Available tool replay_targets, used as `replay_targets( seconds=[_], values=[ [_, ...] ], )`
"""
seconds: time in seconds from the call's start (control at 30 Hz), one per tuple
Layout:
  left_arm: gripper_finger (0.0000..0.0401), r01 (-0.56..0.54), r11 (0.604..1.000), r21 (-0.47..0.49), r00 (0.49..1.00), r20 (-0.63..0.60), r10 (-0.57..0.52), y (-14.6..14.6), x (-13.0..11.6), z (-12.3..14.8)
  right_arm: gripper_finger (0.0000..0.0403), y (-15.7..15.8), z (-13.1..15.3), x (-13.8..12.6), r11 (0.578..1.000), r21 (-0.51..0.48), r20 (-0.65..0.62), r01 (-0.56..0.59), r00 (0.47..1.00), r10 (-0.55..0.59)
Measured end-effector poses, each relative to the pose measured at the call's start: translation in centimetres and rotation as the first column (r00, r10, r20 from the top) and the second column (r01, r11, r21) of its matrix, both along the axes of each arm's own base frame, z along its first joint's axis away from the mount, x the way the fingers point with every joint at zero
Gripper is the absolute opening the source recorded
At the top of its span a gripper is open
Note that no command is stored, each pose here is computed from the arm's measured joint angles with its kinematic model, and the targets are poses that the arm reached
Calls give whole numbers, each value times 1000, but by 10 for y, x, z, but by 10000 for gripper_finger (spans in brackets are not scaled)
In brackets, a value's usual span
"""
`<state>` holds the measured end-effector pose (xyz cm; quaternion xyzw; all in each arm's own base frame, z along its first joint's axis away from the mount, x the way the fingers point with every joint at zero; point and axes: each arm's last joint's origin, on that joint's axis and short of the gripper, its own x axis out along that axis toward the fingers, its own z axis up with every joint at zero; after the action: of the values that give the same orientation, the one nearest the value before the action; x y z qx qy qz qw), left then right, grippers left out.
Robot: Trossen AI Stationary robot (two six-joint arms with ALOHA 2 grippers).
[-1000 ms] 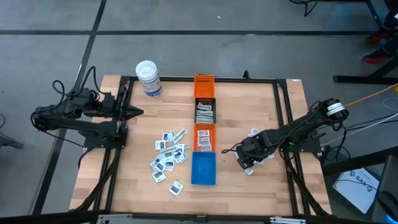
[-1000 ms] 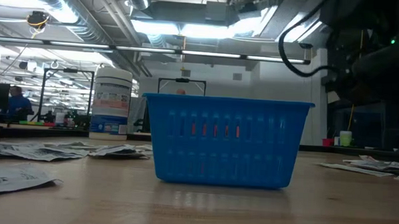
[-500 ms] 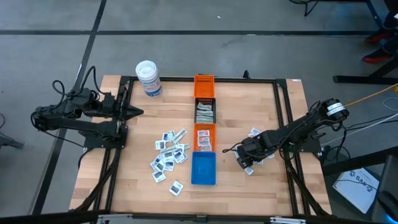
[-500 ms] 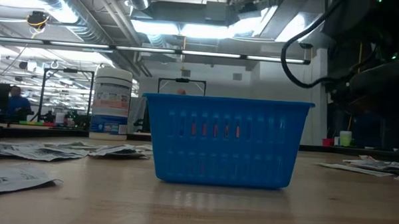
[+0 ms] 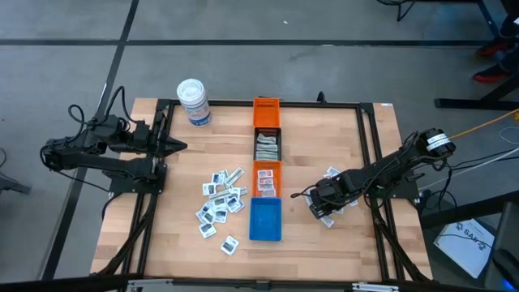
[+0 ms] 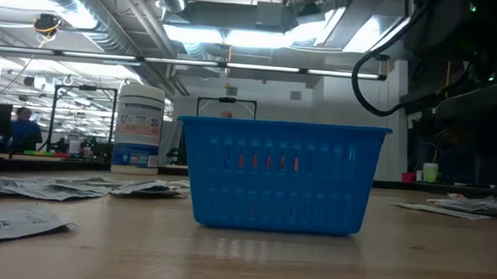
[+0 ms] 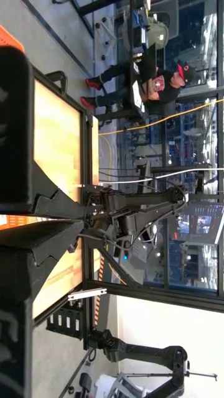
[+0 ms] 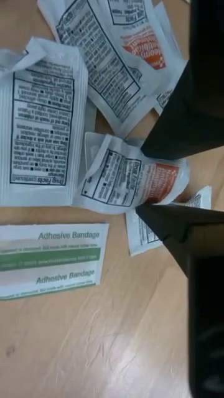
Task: Pick & Place First Aid Supplies
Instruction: Put the orange ointment pack into the bottom orange bin
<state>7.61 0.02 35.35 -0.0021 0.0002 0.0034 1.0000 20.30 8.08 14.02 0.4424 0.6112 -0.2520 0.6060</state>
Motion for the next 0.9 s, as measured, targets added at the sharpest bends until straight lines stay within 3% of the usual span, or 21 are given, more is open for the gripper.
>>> replay_targets(
  seconds=[0.9],
  values=[
    [12,0,1000,0,1000,0,0,0,0,0,112,8,31,26,999,33,143,-42,989,37]
  ],
)
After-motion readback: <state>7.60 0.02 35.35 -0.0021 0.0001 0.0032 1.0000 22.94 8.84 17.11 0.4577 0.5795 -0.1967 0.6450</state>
